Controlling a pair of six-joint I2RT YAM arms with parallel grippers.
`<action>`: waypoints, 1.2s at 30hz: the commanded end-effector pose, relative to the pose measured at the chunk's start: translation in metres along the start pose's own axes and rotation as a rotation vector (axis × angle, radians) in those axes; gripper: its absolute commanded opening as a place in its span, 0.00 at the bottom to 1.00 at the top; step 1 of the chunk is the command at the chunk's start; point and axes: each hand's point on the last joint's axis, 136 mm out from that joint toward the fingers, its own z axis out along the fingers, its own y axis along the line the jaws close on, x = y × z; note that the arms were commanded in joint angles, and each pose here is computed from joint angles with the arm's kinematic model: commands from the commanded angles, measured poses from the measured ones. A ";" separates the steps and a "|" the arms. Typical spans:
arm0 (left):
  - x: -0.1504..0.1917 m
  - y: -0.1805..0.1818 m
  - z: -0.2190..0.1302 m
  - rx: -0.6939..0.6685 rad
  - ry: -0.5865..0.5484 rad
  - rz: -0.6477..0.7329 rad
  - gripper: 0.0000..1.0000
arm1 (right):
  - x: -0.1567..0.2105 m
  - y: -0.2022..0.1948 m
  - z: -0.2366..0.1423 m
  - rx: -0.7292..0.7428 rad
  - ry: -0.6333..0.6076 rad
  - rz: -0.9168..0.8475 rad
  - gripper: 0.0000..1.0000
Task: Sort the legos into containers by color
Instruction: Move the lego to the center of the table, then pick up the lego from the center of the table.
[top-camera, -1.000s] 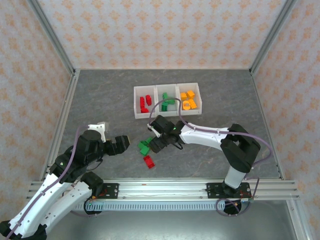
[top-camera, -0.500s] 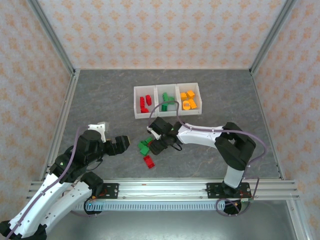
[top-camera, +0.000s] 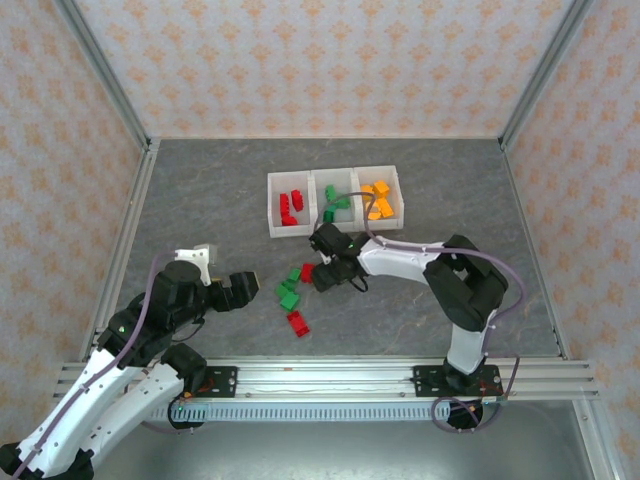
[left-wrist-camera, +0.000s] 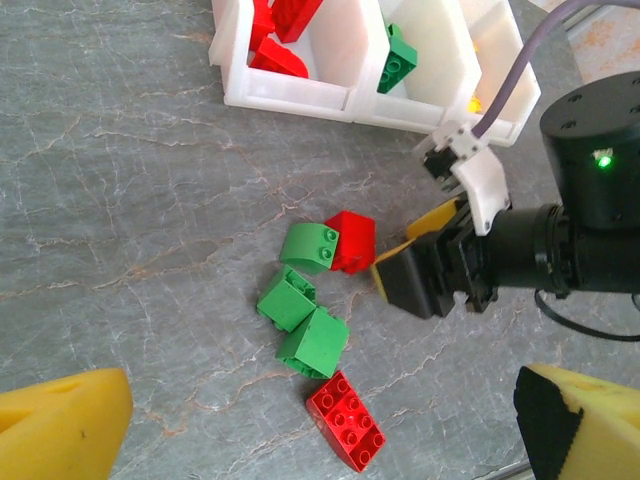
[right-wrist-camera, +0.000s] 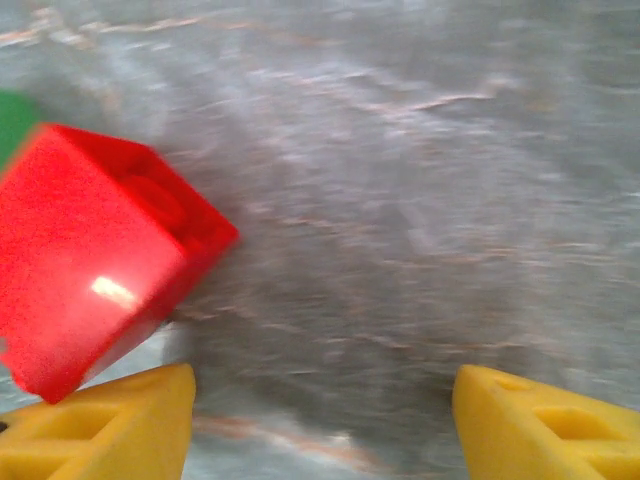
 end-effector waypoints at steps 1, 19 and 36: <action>0.000 -0.002 -0.003 0.008 0.003 0.016 0.99 | -0.006 -0.012 -0.021 0.050 -0.026 0.010 0.70; -0.001 -0.002 -0.003 0.009 -0.007 -0.001 0.99 | -0.046 0.034 -0.038 -0.063 -0.037 0.241 0.86; 0.002 -0.005 0.005 0.028 0.015 0.015 0.99 | -0.037 0.031 -0.023 0.029 -0.031 0.305 0.73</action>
